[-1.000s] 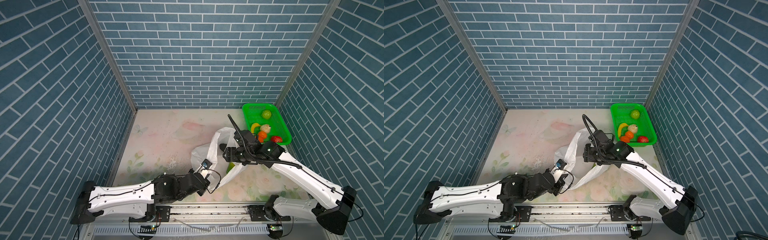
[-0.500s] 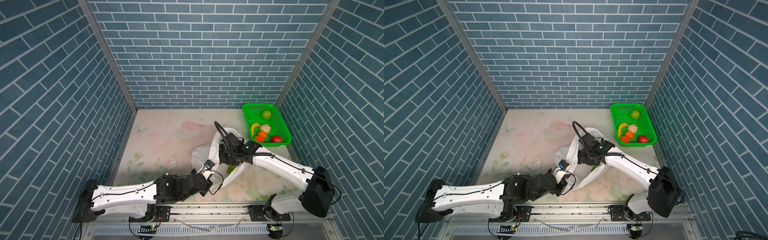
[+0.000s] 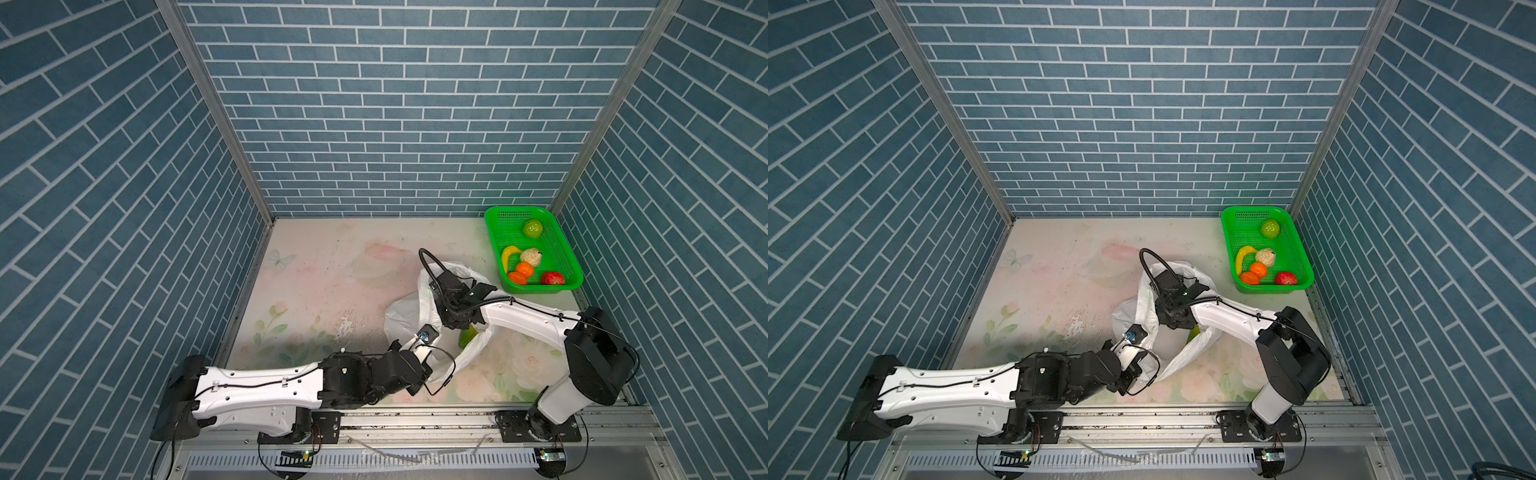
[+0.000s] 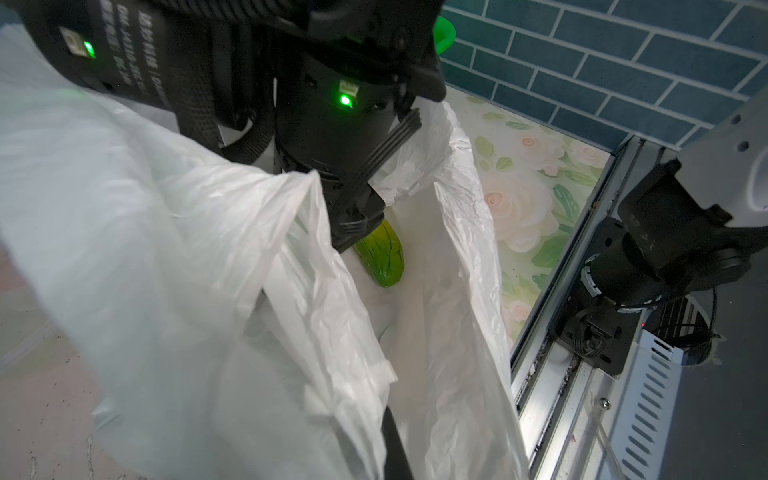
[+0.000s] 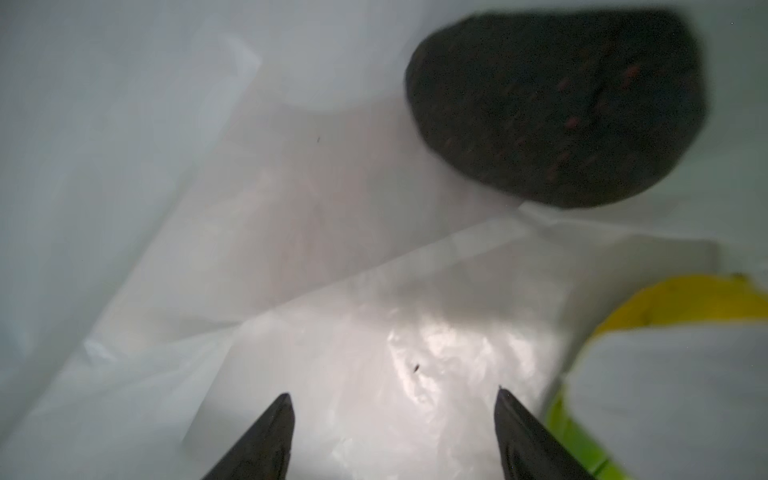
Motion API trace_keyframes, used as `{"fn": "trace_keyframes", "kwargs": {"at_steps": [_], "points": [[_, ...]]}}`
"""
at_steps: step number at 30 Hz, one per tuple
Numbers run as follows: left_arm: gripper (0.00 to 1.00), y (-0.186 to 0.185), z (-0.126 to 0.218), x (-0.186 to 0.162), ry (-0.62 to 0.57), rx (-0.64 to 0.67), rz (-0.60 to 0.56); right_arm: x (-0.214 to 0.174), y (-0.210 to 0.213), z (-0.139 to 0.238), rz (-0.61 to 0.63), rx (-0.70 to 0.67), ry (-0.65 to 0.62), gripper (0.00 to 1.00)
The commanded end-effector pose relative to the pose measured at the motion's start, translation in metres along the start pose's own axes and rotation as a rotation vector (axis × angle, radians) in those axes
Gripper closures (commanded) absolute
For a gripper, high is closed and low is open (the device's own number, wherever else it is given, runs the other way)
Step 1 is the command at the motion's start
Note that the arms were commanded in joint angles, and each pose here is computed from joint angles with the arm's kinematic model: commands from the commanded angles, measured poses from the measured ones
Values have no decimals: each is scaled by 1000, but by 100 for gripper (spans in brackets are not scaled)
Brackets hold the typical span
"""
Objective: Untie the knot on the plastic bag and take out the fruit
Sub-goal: 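Move the right gripper back into the bag toward the dark avocado, then reach the right gripper deeper into the bag toward the dark avocado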
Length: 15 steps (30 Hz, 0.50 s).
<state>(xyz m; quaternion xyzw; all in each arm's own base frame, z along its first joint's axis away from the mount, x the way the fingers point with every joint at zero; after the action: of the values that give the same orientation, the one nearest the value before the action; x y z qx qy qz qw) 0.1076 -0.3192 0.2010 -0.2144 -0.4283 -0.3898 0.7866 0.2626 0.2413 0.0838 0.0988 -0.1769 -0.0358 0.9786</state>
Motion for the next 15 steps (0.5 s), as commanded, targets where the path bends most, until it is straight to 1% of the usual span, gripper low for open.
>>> {"fn": "trace_keyframes", "kwargs": {"at_steps": [1, 5, 8, 10, 15], "points": [[100, -13, 1, 7, -9, -36, -40, 24, -54, 14, -69, -197, -154, 24], [100, -17, -2, 4, 2, -41, -52, 31, -96, 26, -156, -276, -223, 24], [100, -17, -4, 4, 3, -41, -58, 36, -112, 31, -211, -295, -244, 24], [100, -18, -5, 5, -1, -40, -60, 37, -113, 29, -227, -283, -236, 24], [100, -19, -7, 7, -6, -36, -76, 42, -91, 18, -232, -182, -206, 23]]}}
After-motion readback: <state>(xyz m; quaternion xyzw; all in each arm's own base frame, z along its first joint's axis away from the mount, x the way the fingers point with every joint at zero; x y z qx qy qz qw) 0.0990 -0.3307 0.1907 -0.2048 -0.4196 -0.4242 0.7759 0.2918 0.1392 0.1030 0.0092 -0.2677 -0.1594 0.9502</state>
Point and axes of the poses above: each gripper's point midway between its finger pads, its own z axis back along the fingers, its own y axis along the line the jaws close on, x = y × z, the point moved 1 cm from there along z, back along the fingers, and after that the axes turned 2 degrees about -z, right-handed, at the moved point
